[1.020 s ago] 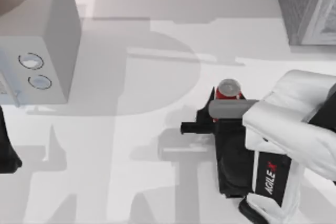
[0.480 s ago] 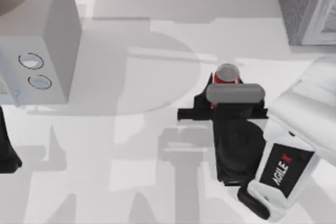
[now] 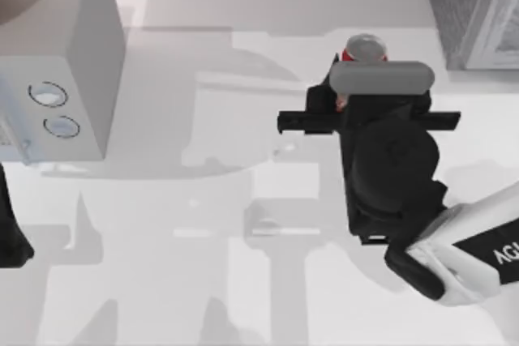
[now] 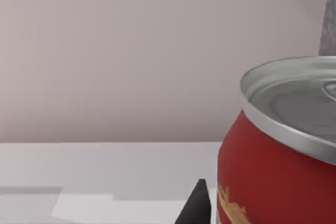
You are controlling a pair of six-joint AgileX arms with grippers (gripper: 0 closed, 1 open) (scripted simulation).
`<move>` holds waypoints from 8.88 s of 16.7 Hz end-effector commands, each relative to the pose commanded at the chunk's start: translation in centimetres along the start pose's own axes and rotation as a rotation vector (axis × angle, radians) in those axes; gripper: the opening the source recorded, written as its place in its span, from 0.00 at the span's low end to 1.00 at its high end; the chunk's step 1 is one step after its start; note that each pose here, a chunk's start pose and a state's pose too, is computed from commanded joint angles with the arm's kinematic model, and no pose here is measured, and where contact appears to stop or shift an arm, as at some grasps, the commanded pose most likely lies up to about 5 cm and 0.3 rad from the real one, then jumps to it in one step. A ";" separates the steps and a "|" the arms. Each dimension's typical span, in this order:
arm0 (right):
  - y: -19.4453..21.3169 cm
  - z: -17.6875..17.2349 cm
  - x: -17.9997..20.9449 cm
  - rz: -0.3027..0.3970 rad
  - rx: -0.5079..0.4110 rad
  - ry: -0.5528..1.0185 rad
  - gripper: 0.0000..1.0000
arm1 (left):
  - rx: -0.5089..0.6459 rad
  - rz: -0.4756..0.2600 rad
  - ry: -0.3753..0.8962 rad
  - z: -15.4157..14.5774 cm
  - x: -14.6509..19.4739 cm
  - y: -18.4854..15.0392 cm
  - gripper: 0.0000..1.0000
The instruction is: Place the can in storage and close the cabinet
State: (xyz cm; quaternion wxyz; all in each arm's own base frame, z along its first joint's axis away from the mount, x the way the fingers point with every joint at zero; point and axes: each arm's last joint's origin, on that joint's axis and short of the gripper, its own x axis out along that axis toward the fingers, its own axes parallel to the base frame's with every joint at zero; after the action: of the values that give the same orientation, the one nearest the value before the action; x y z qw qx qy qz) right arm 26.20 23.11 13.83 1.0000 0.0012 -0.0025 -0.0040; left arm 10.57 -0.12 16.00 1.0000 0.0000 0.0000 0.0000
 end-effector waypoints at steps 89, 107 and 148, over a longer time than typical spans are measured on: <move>-18.3 37.3 -0.2 0.010 -0.001 0.005 0.00 | 0.000 0.000 0.000 0.0 0.0 0.0 1.00; -17.8 40.0 7.1 0.009 0.000 0.011 0.00 | 0.000 0.000 0.000 0.0 0.0 0.0 1.00; -18.4 39.2 14.7 0.006 0.001 0.005 1.00 | 0.000 0.000 0.000 0.0 0.0 0.0 1.00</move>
State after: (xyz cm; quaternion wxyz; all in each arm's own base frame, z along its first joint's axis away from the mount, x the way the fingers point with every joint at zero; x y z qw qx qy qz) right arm 40.59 4.49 53.02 1.0000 0.0017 0.0001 -0.0008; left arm 10.57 -0.12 16.00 1.0000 0.0000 0.0000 0.0000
